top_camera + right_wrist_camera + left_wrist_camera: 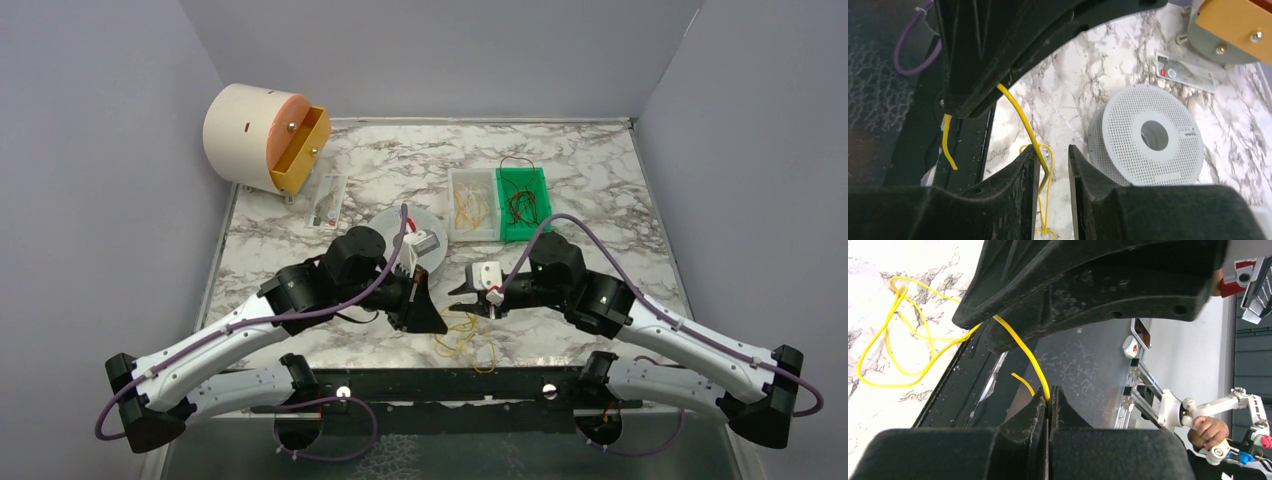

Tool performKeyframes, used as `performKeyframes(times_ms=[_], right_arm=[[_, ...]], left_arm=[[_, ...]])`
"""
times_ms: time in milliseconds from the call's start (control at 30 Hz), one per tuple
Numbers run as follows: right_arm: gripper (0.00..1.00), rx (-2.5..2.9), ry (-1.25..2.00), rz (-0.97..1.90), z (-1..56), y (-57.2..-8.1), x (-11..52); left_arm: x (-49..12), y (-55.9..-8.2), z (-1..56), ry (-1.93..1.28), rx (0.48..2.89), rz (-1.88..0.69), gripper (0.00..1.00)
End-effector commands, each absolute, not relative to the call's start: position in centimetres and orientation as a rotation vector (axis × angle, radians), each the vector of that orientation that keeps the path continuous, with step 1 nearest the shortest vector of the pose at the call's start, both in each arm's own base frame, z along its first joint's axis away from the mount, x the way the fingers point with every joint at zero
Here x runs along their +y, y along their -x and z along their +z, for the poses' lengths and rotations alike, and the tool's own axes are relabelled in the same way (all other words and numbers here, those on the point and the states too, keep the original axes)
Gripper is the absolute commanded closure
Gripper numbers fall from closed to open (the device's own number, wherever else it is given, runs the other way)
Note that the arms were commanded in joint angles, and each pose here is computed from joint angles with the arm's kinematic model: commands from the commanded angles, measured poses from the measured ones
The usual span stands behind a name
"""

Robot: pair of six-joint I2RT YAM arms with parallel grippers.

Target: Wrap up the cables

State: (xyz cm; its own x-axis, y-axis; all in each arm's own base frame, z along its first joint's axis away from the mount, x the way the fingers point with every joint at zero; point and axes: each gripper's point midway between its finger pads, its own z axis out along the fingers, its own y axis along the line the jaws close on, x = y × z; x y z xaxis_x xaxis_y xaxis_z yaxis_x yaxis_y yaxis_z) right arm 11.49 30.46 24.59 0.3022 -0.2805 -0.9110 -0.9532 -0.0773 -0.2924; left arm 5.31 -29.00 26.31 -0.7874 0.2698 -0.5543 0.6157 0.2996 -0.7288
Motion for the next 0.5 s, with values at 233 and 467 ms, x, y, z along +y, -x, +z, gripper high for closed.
performKeyframes(times_ms=[233,467], right_arm=[[0.85,1.218,1.418,0.674,25.1,-14.5,29.5],[0.99,1.281,1.262,0.614,26.0,-16.3,28.5]], left_arm=[[-29.2,-6.6,28.6,-0.793,2.176,-1.493,1.0],[-28.9,-7.4,28.2,-0.79,2.176,-1.49,1.0]])
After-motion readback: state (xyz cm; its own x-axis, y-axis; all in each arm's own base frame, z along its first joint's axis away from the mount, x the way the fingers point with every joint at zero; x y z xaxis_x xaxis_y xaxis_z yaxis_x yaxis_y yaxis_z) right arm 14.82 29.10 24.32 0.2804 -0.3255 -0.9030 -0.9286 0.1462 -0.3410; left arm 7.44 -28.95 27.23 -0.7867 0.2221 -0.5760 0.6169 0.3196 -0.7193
